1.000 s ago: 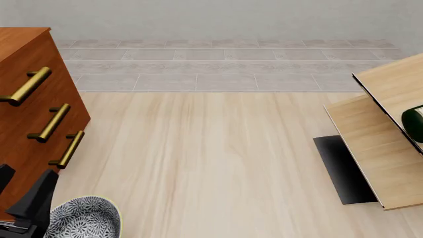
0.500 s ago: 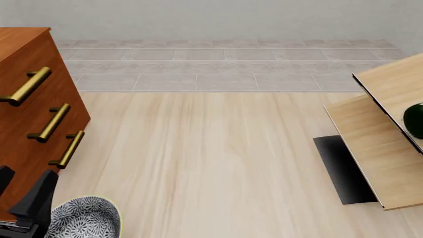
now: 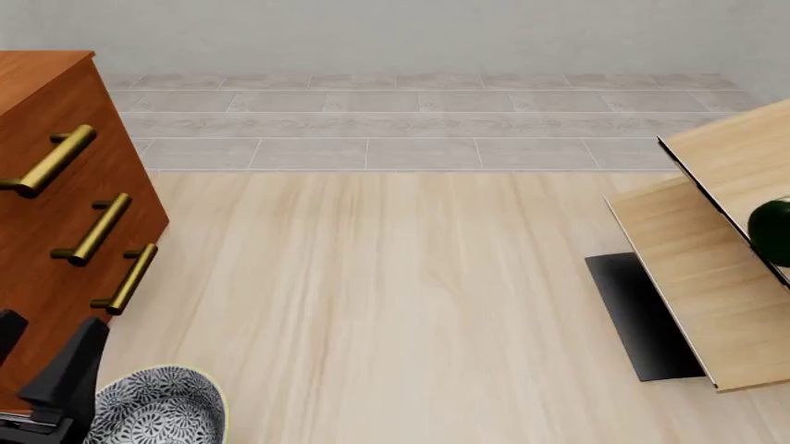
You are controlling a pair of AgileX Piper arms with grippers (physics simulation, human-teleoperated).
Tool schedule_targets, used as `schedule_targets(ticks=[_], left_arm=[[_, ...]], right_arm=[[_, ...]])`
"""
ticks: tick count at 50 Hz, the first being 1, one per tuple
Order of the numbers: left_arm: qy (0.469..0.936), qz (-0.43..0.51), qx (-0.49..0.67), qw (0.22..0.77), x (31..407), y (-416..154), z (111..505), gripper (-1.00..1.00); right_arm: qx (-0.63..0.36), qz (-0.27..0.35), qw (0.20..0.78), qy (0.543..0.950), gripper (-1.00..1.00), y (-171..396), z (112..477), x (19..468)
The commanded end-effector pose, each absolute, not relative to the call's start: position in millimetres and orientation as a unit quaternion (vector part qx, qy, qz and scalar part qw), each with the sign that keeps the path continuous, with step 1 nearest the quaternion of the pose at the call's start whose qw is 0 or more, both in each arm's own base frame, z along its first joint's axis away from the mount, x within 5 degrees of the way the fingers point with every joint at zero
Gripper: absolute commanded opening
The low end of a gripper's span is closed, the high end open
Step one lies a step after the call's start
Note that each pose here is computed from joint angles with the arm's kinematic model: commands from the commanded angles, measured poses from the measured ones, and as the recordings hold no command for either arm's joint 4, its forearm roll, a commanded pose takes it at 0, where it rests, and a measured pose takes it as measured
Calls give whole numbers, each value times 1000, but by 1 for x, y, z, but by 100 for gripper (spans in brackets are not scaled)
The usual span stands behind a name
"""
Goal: Put the wine bottle on the wine rack.
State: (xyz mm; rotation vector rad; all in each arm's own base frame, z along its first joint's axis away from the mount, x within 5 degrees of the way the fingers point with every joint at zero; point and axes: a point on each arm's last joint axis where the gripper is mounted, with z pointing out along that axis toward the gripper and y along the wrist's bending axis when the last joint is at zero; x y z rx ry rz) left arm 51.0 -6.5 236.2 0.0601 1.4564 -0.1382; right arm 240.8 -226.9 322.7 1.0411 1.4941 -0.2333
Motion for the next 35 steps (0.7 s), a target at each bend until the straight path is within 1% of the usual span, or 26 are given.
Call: schedule_targets(ticks=[1, 21, 35], left_arm=[[664, -64, 29, 744, 51, -7, 238, 100], [663, -62, 29, 745, 50, -6, 240, 100], [661, -65, 32, 747, 50, -7, 242, 100]], right_arm=[[371, -158, 572, 714, 100, -224, 310, 241], [369, -152, 580, 710, 100, -218, 321, 241], [364, -146, 600, 697, 100, -207, 353, 236]])
